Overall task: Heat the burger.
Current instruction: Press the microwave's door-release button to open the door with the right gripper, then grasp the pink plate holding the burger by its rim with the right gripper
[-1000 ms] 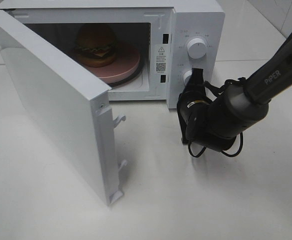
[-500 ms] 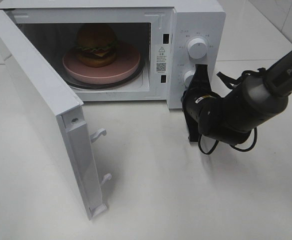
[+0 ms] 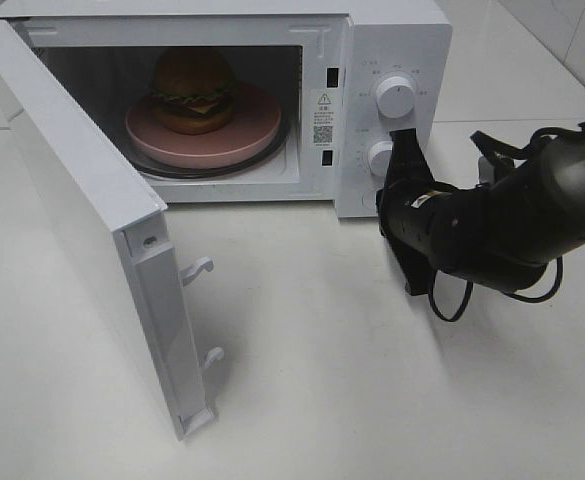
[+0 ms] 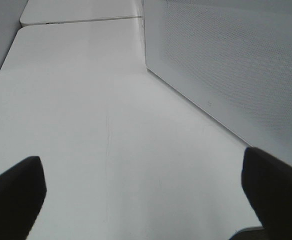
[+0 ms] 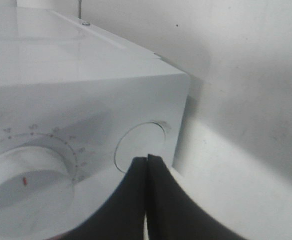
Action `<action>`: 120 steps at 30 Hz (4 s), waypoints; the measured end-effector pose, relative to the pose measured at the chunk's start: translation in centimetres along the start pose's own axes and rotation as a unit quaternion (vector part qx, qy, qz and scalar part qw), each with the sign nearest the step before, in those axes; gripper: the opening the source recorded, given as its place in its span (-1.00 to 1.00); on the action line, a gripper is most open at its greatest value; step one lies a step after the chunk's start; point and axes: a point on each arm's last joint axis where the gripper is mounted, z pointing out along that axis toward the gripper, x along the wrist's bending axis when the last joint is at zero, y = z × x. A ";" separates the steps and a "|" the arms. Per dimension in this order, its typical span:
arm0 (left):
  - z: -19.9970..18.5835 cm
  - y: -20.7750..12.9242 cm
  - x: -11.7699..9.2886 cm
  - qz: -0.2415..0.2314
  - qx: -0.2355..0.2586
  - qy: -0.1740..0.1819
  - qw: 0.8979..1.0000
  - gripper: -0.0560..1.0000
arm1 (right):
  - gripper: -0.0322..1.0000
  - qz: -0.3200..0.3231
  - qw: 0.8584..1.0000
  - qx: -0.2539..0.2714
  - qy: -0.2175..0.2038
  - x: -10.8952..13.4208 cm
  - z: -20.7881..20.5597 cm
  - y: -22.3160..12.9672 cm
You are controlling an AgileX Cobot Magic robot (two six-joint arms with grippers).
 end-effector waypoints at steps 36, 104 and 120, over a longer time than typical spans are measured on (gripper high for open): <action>0.0 0.0 0.0 0.000 0.000 0.000 1.000 0.98 | -0.90 -0.589 0.730 0.334 -0.094 1.2 -11.8 -0.3; 0.0 0.0 0.0 0.000 0.000 0.000 1.000 0.98 | 0.93 -0.961 0.005 0.267 0.076 7.8 -12.8 -0.1; 0.0 0.0 0.0 0.000 0.000 0.000 1.000 0.98 | 0.85 -0.968 -0.041 0.209 0.130 10.0 -9.1 -6.1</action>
